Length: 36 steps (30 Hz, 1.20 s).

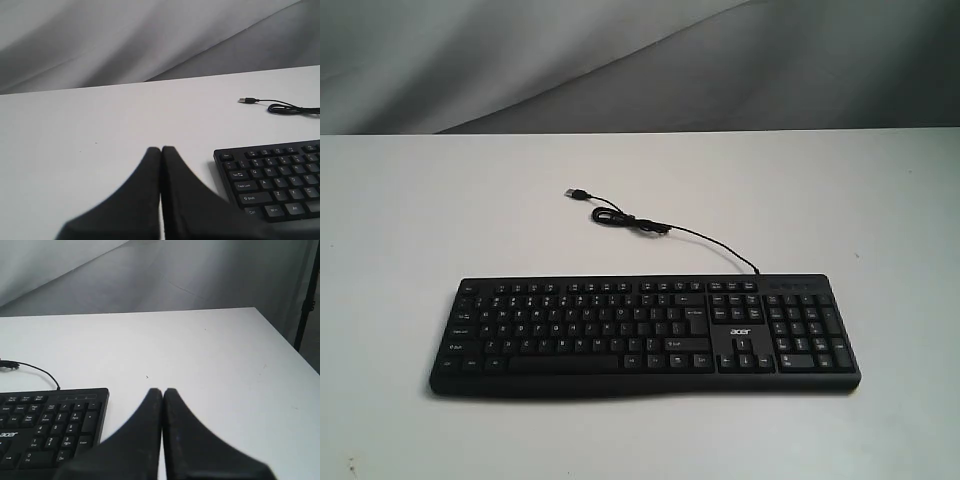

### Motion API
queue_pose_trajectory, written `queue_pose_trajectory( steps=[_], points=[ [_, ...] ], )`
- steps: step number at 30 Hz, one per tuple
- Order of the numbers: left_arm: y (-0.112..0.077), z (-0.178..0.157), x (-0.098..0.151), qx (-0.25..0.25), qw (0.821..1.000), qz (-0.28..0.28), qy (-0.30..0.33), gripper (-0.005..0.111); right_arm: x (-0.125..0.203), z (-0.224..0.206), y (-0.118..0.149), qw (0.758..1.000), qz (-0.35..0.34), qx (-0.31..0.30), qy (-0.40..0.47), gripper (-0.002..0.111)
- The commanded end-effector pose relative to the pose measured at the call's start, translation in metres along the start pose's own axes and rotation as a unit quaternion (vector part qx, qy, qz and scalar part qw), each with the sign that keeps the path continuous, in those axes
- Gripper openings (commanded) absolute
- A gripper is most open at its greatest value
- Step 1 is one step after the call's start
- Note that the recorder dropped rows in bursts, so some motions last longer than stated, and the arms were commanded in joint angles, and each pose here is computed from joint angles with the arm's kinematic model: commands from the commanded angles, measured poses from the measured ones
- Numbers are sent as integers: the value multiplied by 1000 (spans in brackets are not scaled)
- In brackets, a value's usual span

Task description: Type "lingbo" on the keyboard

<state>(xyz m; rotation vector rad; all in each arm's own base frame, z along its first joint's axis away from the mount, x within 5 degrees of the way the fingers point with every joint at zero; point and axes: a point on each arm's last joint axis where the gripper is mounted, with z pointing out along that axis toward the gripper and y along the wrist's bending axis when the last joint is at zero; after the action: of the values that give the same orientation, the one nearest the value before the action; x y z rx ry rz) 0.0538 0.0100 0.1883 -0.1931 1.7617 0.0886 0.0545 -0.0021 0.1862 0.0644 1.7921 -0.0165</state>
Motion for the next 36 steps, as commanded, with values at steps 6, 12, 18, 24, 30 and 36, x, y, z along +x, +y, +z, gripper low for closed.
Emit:
queue_pose_trajectory(
  steps=[6, 12, 18, 24, 30, 36],
  points=[
    [0, 0, 1, 0, 1000, -6, -1, 1, 0, 0, -1, 1000, -9, 5, -4, 0],
    [0, 0, 1, 0, 1000, -6, -1, 1, -17, -2, -1, 995, 12, 3, -101, 0],
    [0, 0, 1, 0, 1000, -6, -1, 1, -35, -8, -2, 979, 17, 7, -202, 0],
    [0, 0, 1, 0, 1000, -6, -1, 1, -50, -16, -3, 956, 39, 6, -292, 0],
    [0, 0, 1, 0, 1000, -6, -1, 1, -95, -39, 1, 958, 67, -13, -280, 0],
    [0, 0, 1, 0, 1000, -6, -1, 1, -168, -18, 6, 992, 70, -20, -101, 0]
  ],
)
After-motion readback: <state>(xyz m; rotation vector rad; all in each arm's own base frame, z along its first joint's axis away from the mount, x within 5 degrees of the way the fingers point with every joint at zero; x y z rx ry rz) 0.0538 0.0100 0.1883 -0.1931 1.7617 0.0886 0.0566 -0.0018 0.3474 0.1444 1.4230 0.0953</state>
